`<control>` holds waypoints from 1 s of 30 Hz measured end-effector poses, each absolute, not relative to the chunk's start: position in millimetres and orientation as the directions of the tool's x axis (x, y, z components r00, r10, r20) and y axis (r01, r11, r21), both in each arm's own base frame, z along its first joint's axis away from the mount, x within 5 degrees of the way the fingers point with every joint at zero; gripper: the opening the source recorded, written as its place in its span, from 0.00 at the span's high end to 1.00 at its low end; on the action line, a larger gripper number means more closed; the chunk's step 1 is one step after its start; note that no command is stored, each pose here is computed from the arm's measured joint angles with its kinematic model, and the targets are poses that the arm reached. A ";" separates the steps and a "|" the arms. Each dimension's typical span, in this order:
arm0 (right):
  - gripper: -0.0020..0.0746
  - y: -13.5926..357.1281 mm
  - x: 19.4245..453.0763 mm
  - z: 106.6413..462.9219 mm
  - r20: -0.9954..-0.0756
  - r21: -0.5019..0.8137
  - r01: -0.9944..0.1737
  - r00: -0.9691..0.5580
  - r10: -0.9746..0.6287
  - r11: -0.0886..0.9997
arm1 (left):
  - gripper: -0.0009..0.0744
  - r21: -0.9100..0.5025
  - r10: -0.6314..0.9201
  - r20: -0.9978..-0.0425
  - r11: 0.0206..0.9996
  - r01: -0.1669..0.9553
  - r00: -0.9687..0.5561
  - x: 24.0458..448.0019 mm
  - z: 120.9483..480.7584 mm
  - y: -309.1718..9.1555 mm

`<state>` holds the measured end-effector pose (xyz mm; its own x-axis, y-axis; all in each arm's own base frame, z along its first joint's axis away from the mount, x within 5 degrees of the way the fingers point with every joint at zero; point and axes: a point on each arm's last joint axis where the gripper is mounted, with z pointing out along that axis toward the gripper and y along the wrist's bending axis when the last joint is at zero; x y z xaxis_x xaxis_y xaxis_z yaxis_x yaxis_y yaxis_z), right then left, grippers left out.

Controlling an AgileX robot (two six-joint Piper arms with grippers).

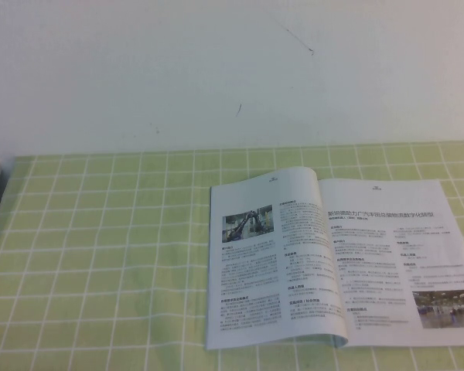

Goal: Close book
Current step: 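Close the open booklet and leave it lying on the table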

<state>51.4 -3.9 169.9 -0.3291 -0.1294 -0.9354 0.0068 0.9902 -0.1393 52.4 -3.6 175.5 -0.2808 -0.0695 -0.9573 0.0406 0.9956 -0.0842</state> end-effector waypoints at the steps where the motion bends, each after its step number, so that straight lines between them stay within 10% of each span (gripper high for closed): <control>1: 0.98 -3.9 51.4 169.9 -0.935 -0.139 0.007 -0.329 -0.129 0.990 | 0.99 -0.084 -0.070 -0.957 0.996 0.041 -0.281 52.4 175.5 -3.6; 14: 0.98 -1.9 56.7 196.8 -0.984 -0.176 0.028 -0.016 -0.176 0.984 | 0.99 -0.080 -0.087 -0.991 0.994 0.069 0.101 55.8 208.8 -3.4; 21: 0.98 0.4 52.2 226.3 -0.919 -0.238 0.083 0.302 -0.252 0.968 | 0.99 -0.074 -0.115 -0.849 0.992 0.100 0.515 43.0 246.7 -2.2; 30: 0.98 1.2 49.0 234.7 -0.903 -0.140 0.058 0.402 -0.152 0.988 | 0.99 -0.057 -0.103 -0.734 0.994 0.091 0.672 32.5 260.7 -0.5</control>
<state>49.0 1.2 234.7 0.4017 -0.1519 -0.9031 0.0584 0.9884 -0.1403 32.5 -0.5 260.7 0.6715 -0.1033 -0.7337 0.0907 0.9942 -0.0570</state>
